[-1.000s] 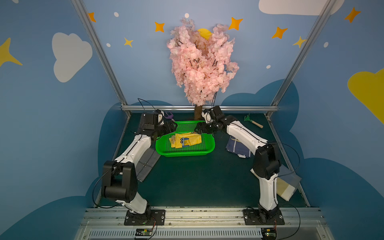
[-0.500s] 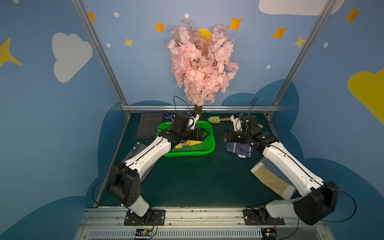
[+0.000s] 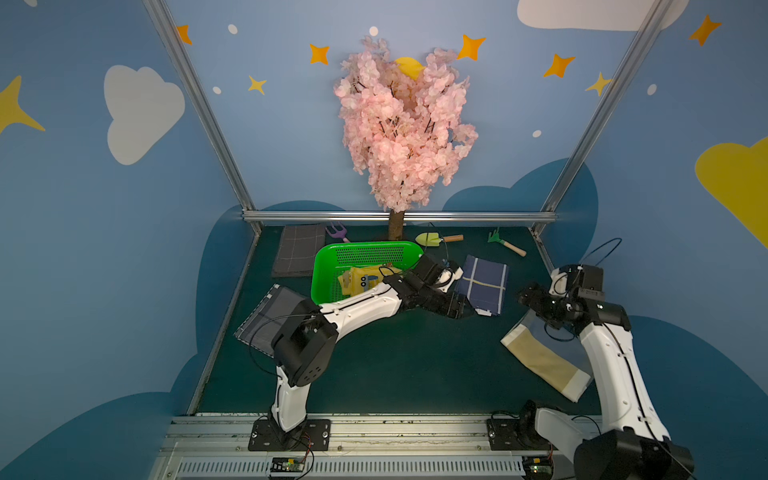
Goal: Put the folded pillowcase in the basket
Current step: Move the pillowcase to the center of the board.
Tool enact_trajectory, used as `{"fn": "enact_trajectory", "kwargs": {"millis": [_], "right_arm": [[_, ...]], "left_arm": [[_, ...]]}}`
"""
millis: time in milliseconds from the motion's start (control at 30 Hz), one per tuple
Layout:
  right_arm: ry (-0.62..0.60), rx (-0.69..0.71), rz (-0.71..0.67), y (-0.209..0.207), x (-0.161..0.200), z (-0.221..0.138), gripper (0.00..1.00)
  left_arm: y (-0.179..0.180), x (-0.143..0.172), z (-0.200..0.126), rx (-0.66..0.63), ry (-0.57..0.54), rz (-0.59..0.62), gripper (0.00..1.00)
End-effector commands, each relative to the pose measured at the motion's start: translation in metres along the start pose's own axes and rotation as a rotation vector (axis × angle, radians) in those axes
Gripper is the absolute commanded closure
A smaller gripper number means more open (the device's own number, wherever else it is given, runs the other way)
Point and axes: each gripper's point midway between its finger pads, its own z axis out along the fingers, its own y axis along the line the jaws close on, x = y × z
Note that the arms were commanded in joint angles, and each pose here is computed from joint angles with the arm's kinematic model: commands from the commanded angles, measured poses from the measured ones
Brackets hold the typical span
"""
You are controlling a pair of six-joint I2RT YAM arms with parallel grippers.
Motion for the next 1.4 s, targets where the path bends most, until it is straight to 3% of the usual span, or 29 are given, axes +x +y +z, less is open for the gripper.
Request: {"fn": "enact_trajectory", "kwargs": {"millis": [0, 300, 533, 933, 1133, 1367], "right_arm": [[0.038, -0.048, 0.044, -0.005, 0.019, -0.010, 0.15], [0.016, -0.008, 0.096, -0.017, 0.024, -0.027, 0.13], [0.012, -0.059, 0.093, -0.005, 0.023, -0.039, 0.13], [0.015, -0.087, 0.081, -0.002, 0.031, -0.041, 0.13], [0.022, -0.100, 0.076, 0.000, 0.032, -0.041, 0.13], [0.019, -0.109, 0.074, 0.002, 0.032, -0.041, 0.13]], "left_arm": [[-0.015, 0.021, 0.039, 0.077, 0.102, -0.032, 0.15], [-0.021, 0.034, 0.124, 0.145, 0.164, -0.069, 0.13], [-0.027, 0.028, 0.161, 0.160, 0.165, -0.080, 0.13], [-0.004, 0.039, 0.186, 0.095, 0.190, -0.089, 0.21], [0.009, 0.036, 0.176, 0.007, 0.177, -0.037, 0.18], [0.011, 0.038, 0.184, -0.004, 0.197, -0.038, 0.19]]}}
